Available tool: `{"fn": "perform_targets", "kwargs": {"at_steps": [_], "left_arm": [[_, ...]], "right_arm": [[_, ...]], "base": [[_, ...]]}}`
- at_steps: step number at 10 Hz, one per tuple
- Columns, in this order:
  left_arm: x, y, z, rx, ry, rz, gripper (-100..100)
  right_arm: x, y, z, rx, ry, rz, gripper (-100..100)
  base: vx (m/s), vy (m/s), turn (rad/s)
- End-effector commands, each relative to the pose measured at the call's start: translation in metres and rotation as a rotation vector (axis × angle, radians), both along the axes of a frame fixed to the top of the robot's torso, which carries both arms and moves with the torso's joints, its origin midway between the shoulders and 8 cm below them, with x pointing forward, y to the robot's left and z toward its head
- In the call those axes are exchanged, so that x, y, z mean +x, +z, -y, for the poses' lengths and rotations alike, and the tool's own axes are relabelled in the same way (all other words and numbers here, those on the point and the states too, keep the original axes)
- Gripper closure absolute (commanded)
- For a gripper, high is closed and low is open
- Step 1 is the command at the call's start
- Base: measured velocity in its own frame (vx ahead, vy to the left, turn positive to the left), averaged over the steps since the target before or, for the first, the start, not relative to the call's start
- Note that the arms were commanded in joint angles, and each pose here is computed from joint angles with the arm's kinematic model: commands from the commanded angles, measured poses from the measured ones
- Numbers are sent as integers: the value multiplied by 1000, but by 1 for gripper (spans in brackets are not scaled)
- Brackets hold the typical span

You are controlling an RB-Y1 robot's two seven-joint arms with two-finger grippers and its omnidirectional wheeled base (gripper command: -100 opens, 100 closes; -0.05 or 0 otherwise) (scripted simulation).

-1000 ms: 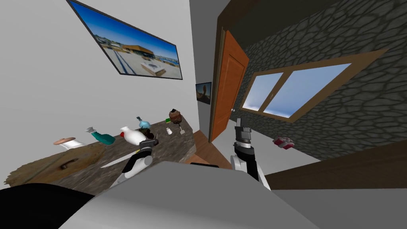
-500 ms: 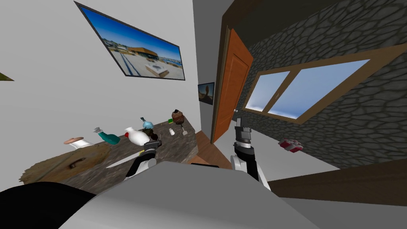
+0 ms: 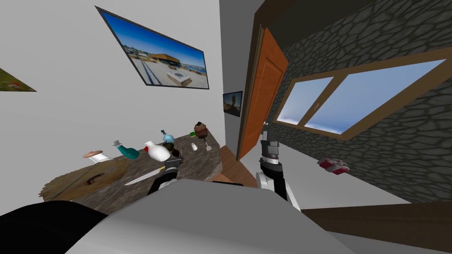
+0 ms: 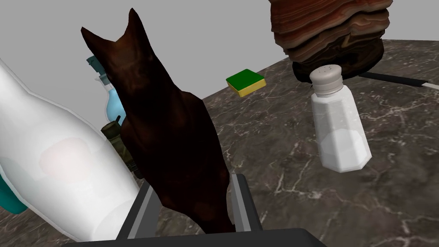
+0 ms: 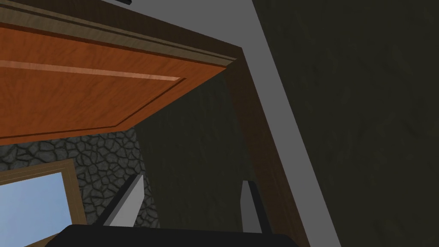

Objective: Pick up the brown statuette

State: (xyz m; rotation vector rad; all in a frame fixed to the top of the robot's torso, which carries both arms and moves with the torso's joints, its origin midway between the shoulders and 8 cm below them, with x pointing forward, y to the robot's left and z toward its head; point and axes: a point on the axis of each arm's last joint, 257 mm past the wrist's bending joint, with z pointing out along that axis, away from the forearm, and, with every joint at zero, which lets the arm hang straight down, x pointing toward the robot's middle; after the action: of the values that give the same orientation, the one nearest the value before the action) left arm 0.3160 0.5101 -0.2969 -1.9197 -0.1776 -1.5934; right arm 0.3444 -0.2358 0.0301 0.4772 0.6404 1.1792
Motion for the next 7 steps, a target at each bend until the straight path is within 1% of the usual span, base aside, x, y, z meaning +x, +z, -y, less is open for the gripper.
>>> {"fn": "perform_targets", "kwargs": {"at_steps": [1,2,3,4,5,6,7], "left_arm": [[-1,8,12,0,0,16,100],[0,11,12,2,-1,21,100],[-6,10,26,5,-1,10,100],[-4,18,29,6,0,29,100],[-10,17,40,13,2,13,100],[-7,27,43,11,5,38,100],[-8,22,40,9,3,27,100]], "right_arm": [[0,0,0,0,0,0,0],[0,0,0,0,0,0,0],[0,0,0,0,0,0,0],[0,0,0,0,0,0,0],[0,0,0,0,0,0,0],[0,0,0,0,0,0,0],[0,0,0,0,0,0,0]], "base": [[33,60,35],[10,35,-16],[28,69,71],[31,62,54],[48,93,79],[30,83,42],[8,30,-1]]}}
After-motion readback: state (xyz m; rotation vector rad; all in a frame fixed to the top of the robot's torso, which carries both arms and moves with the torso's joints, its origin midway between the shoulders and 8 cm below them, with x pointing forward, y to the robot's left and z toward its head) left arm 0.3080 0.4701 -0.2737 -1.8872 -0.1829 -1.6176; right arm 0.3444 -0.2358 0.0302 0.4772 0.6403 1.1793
